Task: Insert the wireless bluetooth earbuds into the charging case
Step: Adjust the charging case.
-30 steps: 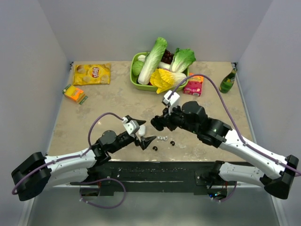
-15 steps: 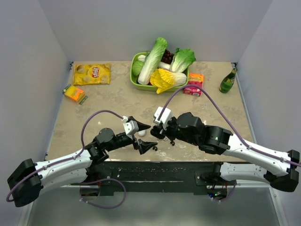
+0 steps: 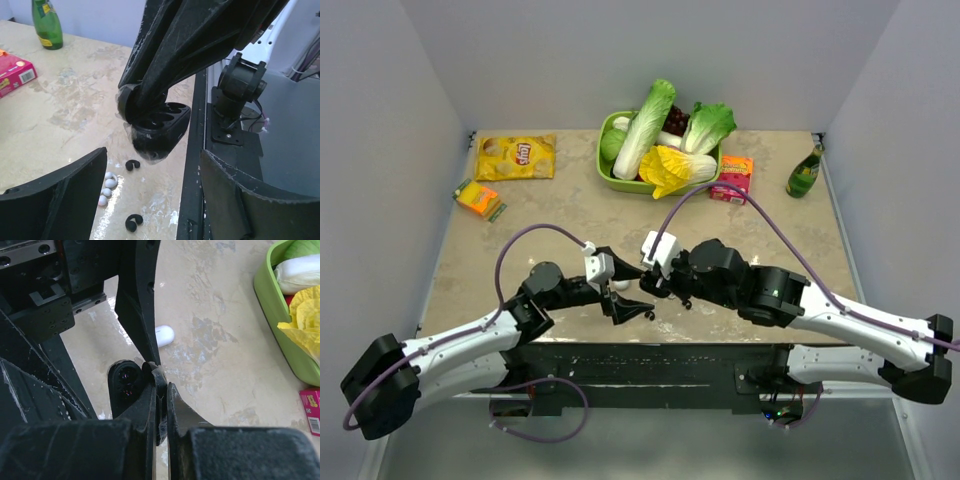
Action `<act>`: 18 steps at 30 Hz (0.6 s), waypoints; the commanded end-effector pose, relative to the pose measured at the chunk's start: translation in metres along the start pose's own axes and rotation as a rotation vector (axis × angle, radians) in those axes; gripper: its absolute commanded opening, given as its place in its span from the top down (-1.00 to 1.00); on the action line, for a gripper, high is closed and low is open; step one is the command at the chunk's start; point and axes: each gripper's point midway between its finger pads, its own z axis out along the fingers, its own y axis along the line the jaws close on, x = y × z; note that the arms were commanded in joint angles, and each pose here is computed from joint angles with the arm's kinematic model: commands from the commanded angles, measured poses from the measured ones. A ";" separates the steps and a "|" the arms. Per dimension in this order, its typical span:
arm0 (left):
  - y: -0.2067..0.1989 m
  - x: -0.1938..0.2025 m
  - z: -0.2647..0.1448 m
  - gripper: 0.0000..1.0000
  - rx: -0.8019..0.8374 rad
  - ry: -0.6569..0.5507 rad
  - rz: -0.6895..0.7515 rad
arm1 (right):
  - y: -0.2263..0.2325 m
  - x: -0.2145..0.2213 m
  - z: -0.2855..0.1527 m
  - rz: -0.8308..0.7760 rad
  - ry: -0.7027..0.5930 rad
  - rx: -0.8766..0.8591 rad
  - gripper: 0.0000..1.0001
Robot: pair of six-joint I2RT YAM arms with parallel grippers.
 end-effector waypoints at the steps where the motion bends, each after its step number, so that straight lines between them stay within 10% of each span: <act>1: -0.016 -0.031 0.007 -0.55 0.109 -0.079 0.038 | 0.009 -0.018 -0.003 -0.022 -0.034 -0.064 1.00; 18: -0.020 -0.023 0.011 -0.25 0.157 -0.062 0.024 | 0.019 -0.018 0.003 -0.018 -0.022 -0.112 1.00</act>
